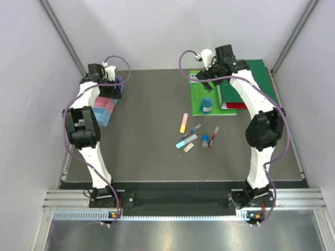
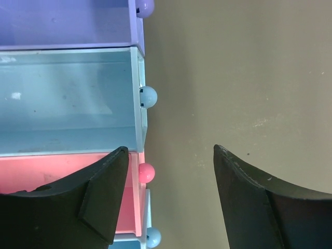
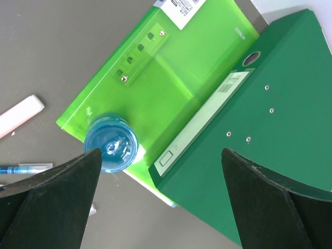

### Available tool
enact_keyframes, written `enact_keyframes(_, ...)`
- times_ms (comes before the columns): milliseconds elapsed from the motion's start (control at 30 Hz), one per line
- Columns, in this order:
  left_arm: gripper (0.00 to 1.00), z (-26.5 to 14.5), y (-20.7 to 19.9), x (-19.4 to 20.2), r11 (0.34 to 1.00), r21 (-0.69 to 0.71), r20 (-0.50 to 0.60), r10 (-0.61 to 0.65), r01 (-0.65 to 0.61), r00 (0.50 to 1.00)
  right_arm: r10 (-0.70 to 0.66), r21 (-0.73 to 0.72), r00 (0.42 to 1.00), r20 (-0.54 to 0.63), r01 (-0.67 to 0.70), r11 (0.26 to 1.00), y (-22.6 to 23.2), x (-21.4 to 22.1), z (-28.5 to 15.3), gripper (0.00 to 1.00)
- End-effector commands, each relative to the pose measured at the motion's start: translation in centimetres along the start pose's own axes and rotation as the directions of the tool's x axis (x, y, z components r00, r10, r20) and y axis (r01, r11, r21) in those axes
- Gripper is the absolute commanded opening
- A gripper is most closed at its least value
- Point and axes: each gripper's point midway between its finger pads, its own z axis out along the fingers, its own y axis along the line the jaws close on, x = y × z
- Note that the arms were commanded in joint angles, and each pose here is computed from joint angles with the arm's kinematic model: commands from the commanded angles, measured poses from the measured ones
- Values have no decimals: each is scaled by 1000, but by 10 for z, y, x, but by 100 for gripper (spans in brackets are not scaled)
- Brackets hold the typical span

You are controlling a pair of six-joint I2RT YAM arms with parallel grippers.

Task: Sort the stationery into containers
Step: Move the storage box to the center of the board.

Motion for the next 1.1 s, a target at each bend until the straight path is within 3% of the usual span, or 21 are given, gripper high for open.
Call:
enact_keyframes(0,71,3,-6,20,998,34,-44,59,-58,997,-16,47,997,69,13,999,-9,-26,-22,100)
enact_keyframes(133,71,-5,-2,30,998,-2,-71,70,-70,995,-11,44,998,64,8,999,-8,-23,-20,100)
enact_keyframes(433,71,-31,5,4,992,-81,43,98,-94,994,-11,43,998,66,8,999,-8,-24,-17,100)
enact_keyframes(500,67,-23,6,16,991,-72,6,110,-110,994,-13,45,997,71,10,999,-8,-26,-18,100)
enact_keyframes(600,52,-7,5,34,991,-42,-48,125,-127,991,-15,43,997,74,12,999,-7,-28,-18,100)
enact_keyframes(767,45,15,3,59,990,6,-122,142,-142,982,-20,43,997,78,17,999,-6,-30,-20,100)
enact_keyframes(900,27,25,5,68,988,11,-147,156,-156,977,-23,42,997,78,20,999,-5,-31,-24,100)
enact_keyframes(1067,16,33,-4,73,980,50,-156,199,-193,968,-20,38,997,71,17,999,-3,-29,-25,100)
